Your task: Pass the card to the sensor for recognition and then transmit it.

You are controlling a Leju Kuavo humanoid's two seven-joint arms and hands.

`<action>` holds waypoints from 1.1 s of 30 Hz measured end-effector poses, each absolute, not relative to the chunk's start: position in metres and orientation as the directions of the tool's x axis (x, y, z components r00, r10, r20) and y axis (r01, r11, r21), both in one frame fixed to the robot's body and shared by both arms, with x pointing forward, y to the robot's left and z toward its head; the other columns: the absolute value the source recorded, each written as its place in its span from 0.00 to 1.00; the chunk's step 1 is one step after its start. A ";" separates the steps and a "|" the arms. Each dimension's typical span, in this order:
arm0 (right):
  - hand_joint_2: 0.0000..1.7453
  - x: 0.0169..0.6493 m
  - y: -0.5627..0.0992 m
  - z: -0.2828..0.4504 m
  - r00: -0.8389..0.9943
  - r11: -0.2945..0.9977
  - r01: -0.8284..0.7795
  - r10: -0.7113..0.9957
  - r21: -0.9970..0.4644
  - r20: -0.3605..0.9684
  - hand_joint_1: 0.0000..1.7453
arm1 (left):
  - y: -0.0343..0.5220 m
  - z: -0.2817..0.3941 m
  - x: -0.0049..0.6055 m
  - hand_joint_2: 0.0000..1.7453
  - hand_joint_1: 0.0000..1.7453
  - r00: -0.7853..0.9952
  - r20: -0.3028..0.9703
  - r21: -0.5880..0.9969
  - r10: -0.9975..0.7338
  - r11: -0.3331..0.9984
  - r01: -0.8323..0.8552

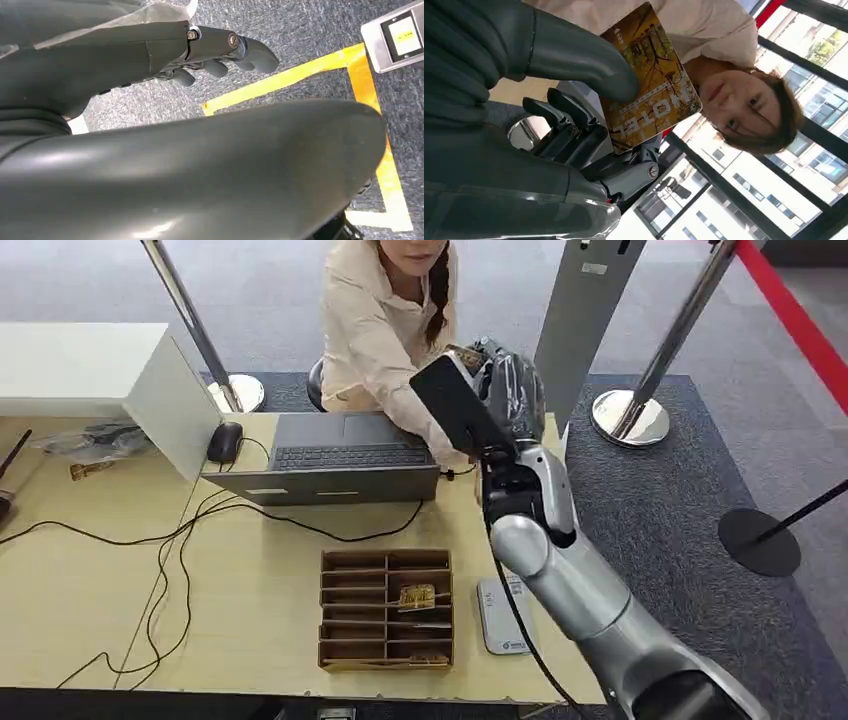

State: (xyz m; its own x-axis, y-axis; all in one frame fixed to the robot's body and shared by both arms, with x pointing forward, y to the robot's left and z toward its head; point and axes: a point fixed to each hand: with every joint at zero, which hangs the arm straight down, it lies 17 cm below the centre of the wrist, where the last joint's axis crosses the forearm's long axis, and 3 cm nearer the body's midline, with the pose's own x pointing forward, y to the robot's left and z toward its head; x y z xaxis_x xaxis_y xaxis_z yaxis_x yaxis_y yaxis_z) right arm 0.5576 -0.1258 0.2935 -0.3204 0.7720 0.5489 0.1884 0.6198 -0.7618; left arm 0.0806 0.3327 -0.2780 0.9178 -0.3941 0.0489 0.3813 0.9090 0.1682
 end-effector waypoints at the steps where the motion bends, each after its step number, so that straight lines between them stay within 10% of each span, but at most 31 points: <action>1: 1.00 0.558 -0.126 0.293 -0.320 0.619 0.188 0.773 -0.763 0.548 1.00 | 0.332 -0.278 0.081 0.00 0.00 0.918 0.051 0.168 -0.394 0.909 0.381; 23: 1.00 0.564 -0.114 0.300 -0.330 0.591 0.218 0.794 -0.777 0.511 1.00 | 0.328 -0.278 0.081 0.00 0.00 0.912 0.055 0.164 -0.407 0.904 0.394; 24: 1.00 0.564 -0.113 0.300 -0.329 0.591 0.216 0.794 -0.778 0.511 0.87 | 0.328 -0.278 0.081 0.00 0.00 0.912 0.055 0.164 -0.407 0.904 0.394; 25: 1.00 0.565 -0.112 0.299 -0.328 0.590 0.214 0.794 -0.778 0.512 0.02 | 0.328 -0.278 0.081 0.00 0.00 0.912 0.055 0.164 -0.407 0.904 0.394; 26: 1.00 0.565 -0.111 0.298 -0.327 0.589 0.212 0.795 -0.780 0.512 0.00 | 0.328 -0.278 0.081 0.00 0.00 0.912 0.055 0.163 -0.407 0.905 0.394; 27: 0.00 0.565 -0.110 0.297 -0.326 0.588 0.210 0.795 -0.781 0.512 0.00 | 0.328 -0.278 0.081 0.00 0.00 0.912 0.055 0.163 -0.407 0.905 0.394; 33: 0.00 0.566 -0.107 0.293 -0.323 0.587 0.204 0.796 -0.784 0.512 0.00 | 0.328 -0.278 0.081 0.00 0.00 0.912 0.056 0.163 -0.406 0.905 0.393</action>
State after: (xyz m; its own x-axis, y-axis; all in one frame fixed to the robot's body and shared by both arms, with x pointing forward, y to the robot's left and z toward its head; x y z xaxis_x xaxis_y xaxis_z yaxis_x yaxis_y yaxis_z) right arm 0.5661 -0.1075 0.2926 -0.3232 0.7961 0.5116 0.2043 0.5866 -0.7837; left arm 0.0810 0.3277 -0.2782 0.9121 -0.4062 0.0562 0.3930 0.9050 0.1626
